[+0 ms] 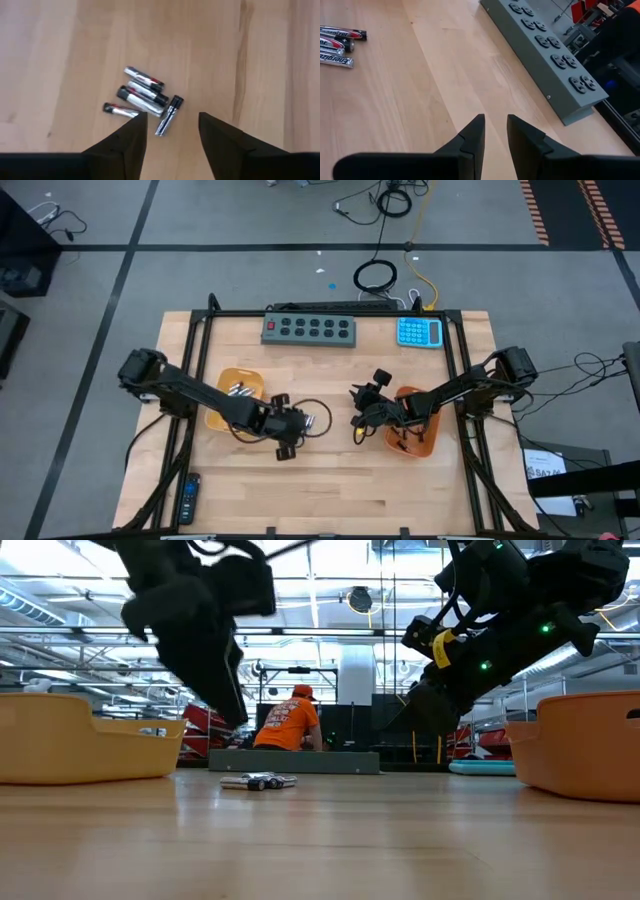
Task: Sort batteries
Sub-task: Put the silver battery into the yellow bin
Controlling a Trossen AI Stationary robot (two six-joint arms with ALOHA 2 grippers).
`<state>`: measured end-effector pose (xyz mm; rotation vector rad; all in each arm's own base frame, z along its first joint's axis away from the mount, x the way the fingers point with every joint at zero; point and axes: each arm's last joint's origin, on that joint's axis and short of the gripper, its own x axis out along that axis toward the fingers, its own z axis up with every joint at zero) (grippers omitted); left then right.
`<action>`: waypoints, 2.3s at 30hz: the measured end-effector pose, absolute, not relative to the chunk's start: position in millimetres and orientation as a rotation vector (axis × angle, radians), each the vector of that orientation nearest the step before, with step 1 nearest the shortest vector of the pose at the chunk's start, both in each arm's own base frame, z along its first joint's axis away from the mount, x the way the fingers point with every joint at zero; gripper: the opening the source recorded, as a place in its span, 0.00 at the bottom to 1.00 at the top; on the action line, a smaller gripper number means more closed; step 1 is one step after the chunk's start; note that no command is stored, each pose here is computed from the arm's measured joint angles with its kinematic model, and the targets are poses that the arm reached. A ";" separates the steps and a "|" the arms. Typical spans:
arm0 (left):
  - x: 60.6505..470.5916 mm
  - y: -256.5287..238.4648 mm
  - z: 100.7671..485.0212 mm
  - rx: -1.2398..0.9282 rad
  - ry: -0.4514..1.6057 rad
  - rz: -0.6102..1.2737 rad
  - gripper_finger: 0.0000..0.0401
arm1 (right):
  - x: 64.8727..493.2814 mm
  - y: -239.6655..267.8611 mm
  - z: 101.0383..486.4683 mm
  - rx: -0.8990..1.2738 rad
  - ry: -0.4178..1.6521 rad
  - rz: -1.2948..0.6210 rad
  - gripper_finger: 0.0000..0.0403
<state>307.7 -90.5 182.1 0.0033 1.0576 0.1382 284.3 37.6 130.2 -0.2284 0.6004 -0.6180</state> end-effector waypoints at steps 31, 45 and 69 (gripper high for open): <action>323.1 -98.8 123.5 0.058 1.230 0.123 0.19 | 283.2 37.5 128.9 -0.235 0.616 -0.614 0.18; 294.5 -105.9 184.7 0.056 1.211 0.297 0.05 | 282.5 37.3 128.2 -0.223 0.620 -0.620 0.18; 226.0 -61.3 214.9 -0.225 1.080 0.710 0.58 | 283.1 37.4 128.5 -0.230 0.617 -0.617 0.18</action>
